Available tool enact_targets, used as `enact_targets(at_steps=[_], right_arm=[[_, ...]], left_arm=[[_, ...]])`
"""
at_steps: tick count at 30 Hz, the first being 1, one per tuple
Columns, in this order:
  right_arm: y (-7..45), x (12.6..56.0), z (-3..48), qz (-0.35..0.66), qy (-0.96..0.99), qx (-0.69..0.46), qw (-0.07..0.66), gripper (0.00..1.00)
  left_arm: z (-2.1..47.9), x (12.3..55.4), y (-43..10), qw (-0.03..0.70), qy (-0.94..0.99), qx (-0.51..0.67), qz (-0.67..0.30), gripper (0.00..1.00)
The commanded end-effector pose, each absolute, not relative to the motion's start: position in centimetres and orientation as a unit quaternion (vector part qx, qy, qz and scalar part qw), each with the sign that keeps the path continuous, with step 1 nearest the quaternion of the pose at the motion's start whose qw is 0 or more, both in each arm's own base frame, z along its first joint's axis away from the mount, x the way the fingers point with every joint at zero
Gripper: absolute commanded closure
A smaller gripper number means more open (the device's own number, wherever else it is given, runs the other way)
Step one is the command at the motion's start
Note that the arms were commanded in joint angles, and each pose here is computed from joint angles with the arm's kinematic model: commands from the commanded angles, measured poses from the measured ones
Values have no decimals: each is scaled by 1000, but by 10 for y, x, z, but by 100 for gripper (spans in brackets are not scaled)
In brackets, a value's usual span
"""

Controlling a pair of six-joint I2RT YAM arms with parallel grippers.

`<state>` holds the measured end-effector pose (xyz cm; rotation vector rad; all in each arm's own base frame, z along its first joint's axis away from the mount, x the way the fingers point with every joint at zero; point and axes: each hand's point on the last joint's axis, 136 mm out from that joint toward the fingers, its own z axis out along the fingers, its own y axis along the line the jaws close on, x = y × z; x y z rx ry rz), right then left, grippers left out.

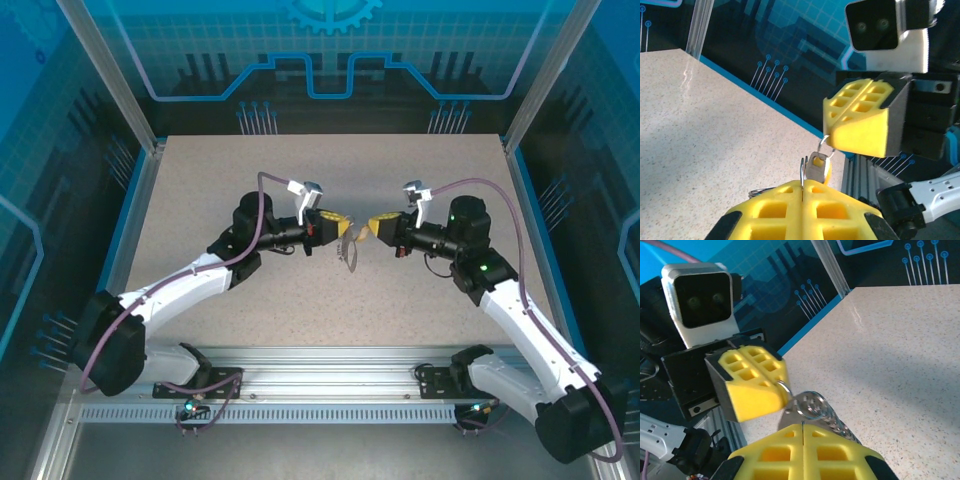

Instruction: Put the keys on the keyring

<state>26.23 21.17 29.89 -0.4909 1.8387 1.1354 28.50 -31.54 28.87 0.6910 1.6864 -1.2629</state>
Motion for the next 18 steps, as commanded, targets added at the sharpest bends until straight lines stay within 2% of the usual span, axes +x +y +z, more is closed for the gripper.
enact_targets(at_steps=[1,18], right_arm=[[216,257,323,454,721,-218,475,100],[233,261,319,456,724,-229,463,100]], left_arm=[[300,289,-317,476,675,302,-476,100],[297,285,-324,484,682,334,-434,100]])
